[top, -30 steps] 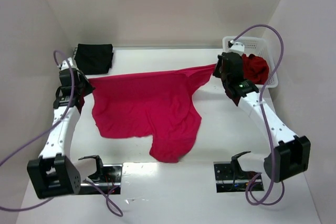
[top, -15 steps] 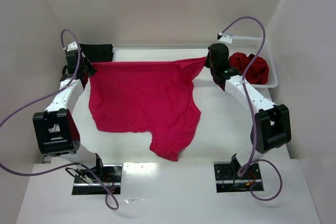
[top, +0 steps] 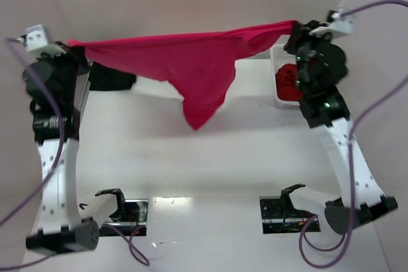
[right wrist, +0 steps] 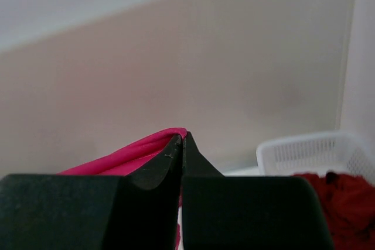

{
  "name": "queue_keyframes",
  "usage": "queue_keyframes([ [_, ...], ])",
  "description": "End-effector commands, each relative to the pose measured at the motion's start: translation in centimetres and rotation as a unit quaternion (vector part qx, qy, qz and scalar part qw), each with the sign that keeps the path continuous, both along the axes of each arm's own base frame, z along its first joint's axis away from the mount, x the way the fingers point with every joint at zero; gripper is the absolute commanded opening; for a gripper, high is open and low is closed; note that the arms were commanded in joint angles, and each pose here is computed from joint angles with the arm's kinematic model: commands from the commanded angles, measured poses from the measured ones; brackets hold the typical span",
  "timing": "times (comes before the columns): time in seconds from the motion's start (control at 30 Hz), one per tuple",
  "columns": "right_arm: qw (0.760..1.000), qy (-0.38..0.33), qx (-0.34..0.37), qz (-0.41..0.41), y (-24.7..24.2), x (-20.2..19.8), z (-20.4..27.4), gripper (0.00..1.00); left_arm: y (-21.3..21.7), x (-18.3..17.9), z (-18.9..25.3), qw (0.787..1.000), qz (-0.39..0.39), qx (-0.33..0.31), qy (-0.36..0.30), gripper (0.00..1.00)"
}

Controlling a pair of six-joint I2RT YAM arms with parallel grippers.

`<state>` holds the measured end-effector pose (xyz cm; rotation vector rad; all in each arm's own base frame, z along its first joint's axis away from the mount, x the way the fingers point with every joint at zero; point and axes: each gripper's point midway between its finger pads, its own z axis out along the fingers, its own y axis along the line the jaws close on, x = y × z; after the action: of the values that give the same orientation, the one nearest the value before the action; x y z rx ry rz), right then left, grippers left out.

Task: Fold and stack the t-shirts
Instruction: Flatten out the tshirt

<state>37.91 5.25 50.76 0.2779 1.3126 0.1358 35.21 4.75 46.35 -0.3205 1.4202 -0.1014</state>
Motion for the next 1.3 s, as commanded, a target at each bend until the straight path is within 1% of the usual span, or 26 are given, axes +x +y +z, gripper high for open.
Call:
queue_keyframes([
  [0.0, 0.989, -0.129, 0.028, -0.065, -5.3, -8.9, 9.3, 0.00, 0.6, -7.4, 6.4, 0.994, 0.046, 0.029, -0.096, 0.00],
  [0.03, 0.988, -0.136, 0.021, -0.069, -5.6, -10.0, 9.8, 0.00, 0.7, -9.4, 7.3, 0.991, 0.061, 0.028, -0.113, 0.00],
  [0.07, 0.985, -0.150, 0.029, -0.084, -6.7, -11.8, 10.5, 0.00, 0.9, -10.2, 7.5, 0.990, 0.072, 0.026, -0.118, 0.00],
  [0.1, 0.983, -0.157, 0.031, -0.093, -7.2, -12.8, 10.9, 0.00, 1.1, -10.6, 7.3, 0.990, 0.078, 0.024, -0.118, 0.00],
  [0.13, 0.981, -0.165, 0.028, -0.101, -7.8, -13.8, 11.5, 0.00, 1.4, -12.0, 7.9, 0.986, 0.092, 0.022, -0.134, 0.00],
  [0.17, 0.978, -0.174, 0.034, -0.113, -8.6, -15.3, 11.9, 0.00, 1.6, -12.7, 7.4, 0.986, 0.104, 0.019, -0.129, 0.00],
  [0.2, 0.976, -0.182, 0.037, -0.114, -9.0, -16.5, 12.4, 0.00, 1.8, -13.2, 7.6, 0.985, 0.109, 0.013, -0.135, 0.00],
  [0.33, 0.974, -0.193, 0.042, -0.114, -9.3, -17.7, 13.1, 0.00, 2.1, -13.7, 7.4, 0.983, 0.122, 0.000, -0.134, 0.00],
  [0.37, 0.976, -0.179, 0.039, -0.118, -9.2, -16.8, 12.6, 0.00, 2.3, -13.8, 7.4, 0.983, 0.127, -0.001, -0.135, 0.00],
  [0.53, 0.976, -0.172, 0.028, -0.127, -9.2, -15.9, 12.9, 0.00, 3.4, -12.9, 6.7, 0.981, 0.154, 0.001, -0.115, 0.00],
  [0.67, 0.975, -0.176, 0.021, -0.131, -9.2, -15.7, 13.1, 0.00, 4.0, -13.2, 7.2, 0.978, 0.170, 0.006, -0.123, 0.00],
  [0.77, 0.978, -0.162, 0.019, -0.129, -8.9, -14.6, 12.4, 0.00, 3.9, -12.4, 7.4, 0.979, 0.164, 0.008, -0.125, 0.00],
  [0.87, 0.981, -0.145, 0.014, -0.127, -8.3, -12.8, 11.4, 0.00, 3.6, -10.3, 6.4, 0.983, 0.146, -0.006, -0.114, 0.00],
  [1.03, 0.984, -0.132, 0.006, -0.122, -7.7, -11.5, 10.6, 0.00, 3.4, -8.5, 5.6, 0.986, 0.129, -0.012, -0.103, 0.00],
  [1.13, 0.984, -0.134, 0.015, -0.119, -7.7, -11.5, 10.7, 0.00, 3.0, -8.0, 5.6, 0.988, 0.118, -0.010, -0.103, 0.00],
  [1.2, 0.983, -0.139, 0.021, -0.117, -7.9, -12.2, 10.6, 0.00, 2.7, -9.0, 6.5, 0.986, 0.111, -0.012, -0.121, 0.00],
  [1.23, 0.983, -0.142, 0.026, -0.116, -8.0, -12.8, 10.7, 0.00, 2.4, -9.4, 6.8, 0.986, 0.107, -0.011, -0.127, 0.00],
  [1.27, 0.980, -0.157, 0.032, -0.116, -8.5, -14.3, 11.4, 0.00, 2.3, -10.0, 7.0, 0.986, 0.107, -0.011, -0.130, 0.00],
])
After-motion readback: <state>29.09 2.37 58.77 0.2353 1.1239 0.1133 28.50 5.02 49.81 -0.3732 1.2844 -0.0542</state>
